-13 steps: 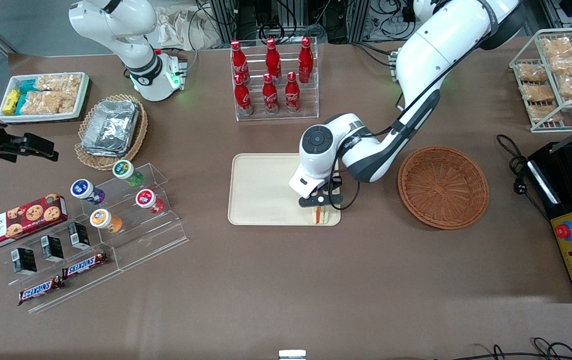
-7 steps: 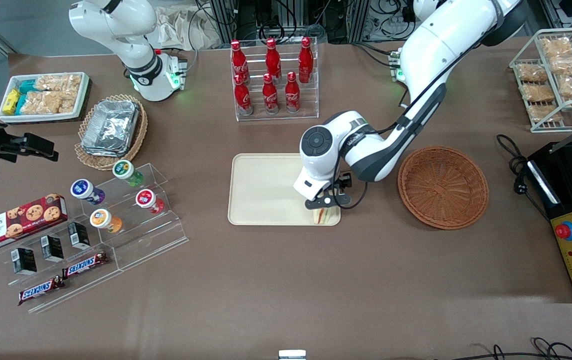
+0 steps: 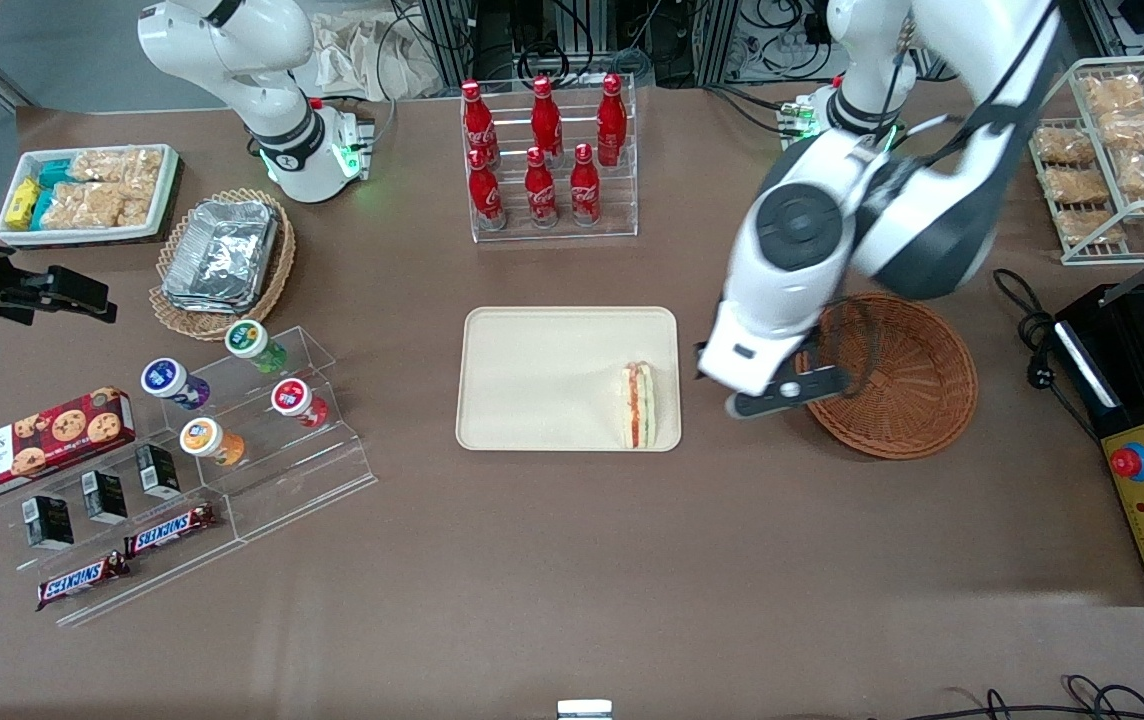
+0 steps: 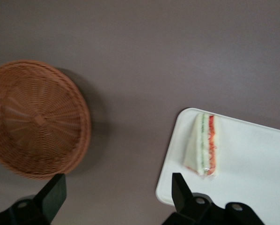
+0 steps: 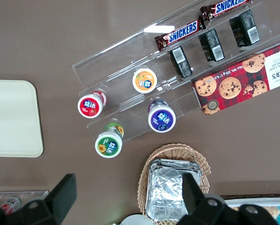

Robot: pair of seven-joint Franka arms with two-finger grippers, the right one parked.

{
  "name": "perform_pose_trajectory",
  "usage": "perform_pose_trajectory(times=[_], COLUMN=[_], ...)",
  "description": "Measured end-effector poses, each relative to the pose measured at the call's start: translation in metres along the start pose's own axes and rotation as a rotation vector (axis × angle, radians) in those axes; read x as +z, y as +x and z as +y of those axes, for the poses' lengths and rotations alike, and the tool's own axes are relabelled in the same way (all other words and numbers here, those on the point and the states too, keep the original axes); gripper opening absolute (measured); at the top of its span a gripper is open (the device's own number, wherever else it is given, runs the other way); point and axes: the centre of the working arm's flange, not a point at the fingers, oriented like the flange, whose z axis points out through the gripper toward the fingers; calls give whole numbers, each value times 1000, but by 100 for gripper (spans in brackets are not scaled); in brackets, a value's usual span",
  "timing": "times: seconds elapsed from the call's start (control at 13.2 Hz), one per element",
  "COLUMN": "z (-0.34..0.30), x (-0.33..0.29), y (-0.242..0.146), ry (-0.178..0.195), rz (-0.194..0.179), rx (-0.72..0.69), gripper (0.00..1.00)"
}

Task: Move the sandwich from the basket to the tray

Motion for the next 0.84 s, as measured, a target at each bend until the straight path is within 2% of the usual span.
perform_pose_trajectory(times=[0.15,0.3,0.46,0.68,0.84], z=[-76,-154,-215,-251,-260], x=[-37,-61,-67,-53,-47], y=[17,32,35,23,17], ry=[-10,-34,-55,-81,-82], rz=[-32,-30,-17,62,60], rx=[24,82,135,158,203], gripper=[100,100,100,100,100])
